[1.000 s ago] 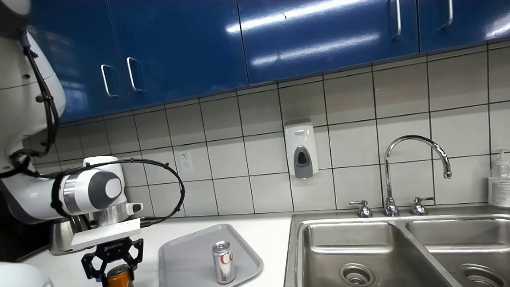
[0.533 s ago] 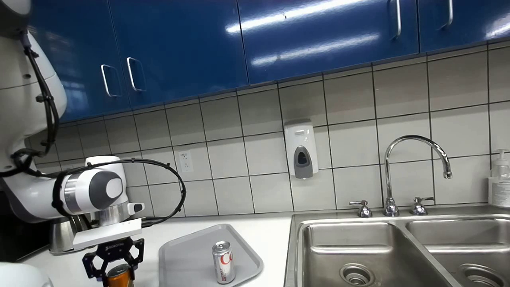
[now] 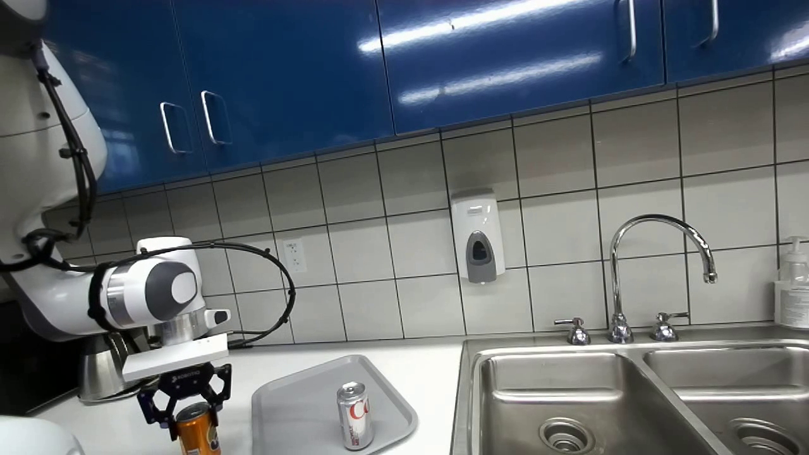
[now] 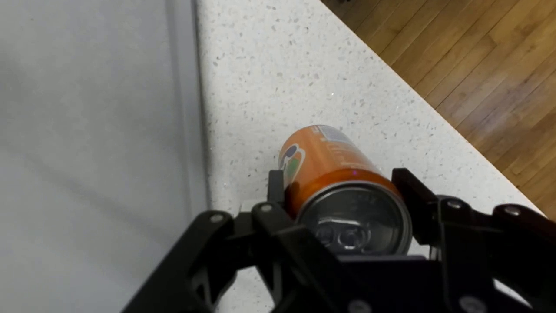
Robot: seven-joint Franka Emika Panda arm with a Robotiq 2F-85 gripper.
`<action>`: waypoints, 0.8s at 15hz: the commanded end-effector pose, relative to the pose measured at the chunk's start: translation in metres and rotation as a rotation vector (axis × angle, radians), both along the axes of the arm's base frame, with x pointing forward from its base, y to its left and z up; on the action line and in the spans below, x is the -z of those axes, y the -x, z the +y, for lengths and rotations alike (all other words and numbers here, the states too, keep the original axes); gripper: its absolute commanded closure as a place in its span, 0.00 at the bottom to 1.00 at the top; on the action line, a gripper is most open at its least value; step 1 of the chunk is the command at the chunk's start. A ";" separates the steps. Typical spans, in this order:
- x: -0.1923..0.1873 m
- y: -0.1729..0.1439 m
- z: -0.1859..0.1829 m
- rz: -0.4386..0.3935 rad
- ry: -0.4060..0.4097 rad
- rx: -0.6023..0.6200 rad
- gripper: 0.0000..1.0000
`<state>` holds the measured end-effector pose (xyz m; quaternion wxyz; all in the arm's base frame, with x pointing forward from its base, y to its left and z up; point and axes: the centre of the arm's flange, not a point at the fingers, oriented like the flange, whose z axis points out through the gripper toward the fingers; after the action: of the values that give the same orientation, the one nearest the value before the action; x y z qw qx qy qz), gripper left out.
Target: Put the cans onto the tray
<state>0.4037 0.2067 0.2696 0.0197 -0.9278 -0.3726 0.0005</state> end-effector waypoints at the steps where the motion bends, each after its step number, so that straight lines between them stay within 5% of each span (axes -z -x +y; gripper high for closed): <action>1: -0.021 -0.011 -0.002 -0.047 -0.002 -0.022 0.62; 12: -0.037 -0.046 -0.029 -0.112 0.025 0.027 0.62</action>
<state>0.4384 0.1865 0.2941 0.0002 -0.9300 -0.3660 -0.0330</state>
